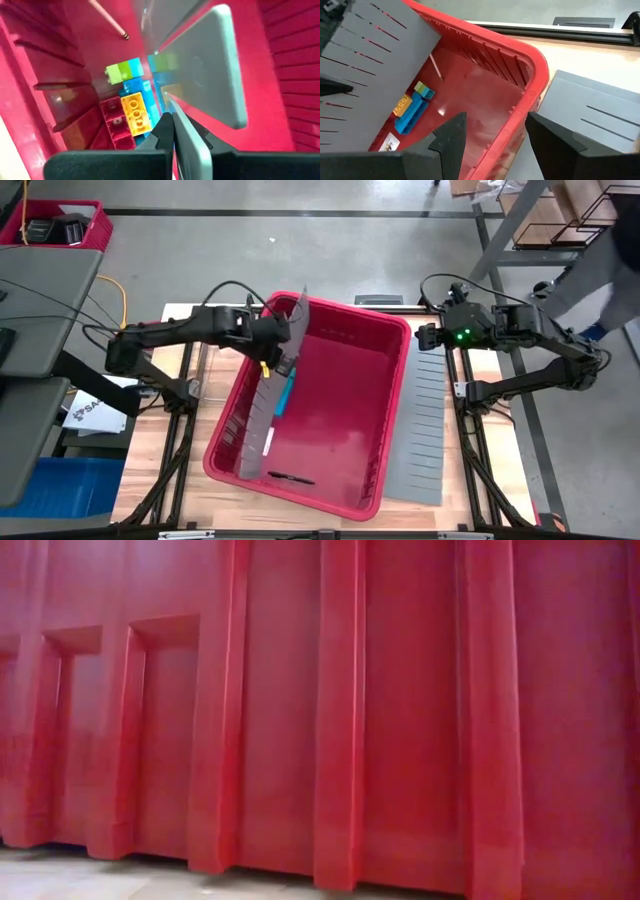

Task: Sort blocks
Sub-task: Break down the bin divider

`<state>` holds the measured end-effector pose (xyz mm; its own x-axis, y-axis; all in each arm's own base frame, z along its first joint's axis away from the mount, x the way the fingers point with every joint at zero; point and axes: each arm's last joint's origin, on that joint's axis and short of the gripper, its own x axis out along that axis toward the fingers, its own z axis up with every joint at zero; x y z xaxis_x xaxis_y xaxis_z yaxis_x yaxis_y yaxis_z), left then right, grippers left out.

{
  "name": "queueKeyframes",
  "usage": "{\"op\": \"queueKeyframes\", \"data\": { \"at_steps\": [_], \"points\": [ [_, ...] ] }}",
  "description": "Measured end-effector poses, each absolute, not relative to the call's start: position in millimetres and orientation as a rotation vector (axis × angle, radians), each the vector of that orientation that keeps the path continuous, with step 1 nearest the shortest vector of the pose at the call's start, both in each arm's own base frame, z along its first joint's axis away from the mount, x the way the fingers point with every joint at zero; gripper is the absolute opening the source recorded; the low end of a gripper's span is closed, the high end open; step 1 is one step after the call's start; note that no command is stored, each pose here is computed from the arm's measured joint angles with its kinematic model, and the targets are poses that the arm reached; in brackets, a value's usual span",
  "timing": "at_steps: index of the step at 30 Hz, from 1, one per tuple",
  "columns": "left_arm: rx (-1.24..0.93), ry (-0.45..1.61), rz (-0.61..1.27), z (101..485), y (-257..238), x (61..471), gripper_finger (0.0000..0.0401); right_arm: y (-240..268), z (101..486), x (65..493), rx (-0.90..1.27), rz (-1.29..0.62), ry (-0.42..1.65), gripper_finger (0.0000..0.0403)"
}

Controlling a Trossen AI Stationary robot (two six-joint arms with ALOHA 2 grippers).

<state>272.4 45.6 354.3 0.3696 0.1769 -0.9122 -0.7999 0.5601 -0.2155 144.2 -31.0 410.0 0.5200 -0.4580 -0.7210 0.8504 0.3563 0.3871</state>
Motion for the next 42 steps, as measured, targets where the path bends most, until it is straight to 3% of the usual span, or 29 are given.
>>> {"op": "queueKeyframes", "data": {
  "at_steps": [14,21,30,42],
  "points": [
    [-0.732,0.742,0.492,432,35,231,0.0001,-30,411,146,0.856,-0.868,0.556,0.02],
    [-0.683,0.66,0.309,455,33,227,0.0,-28,425,155,0.848,-0.687,0.458,0.02],
    [-0.713,0.457,-0.017,467,36,268,0.0,-13,465,143,0.743,-0.502,0.346,0.02],
    [-0.929,0.058,-0.241,478,58,340,0.0,1,518,106,0.599,-0.318,0.193,0.02]
  ]
}}
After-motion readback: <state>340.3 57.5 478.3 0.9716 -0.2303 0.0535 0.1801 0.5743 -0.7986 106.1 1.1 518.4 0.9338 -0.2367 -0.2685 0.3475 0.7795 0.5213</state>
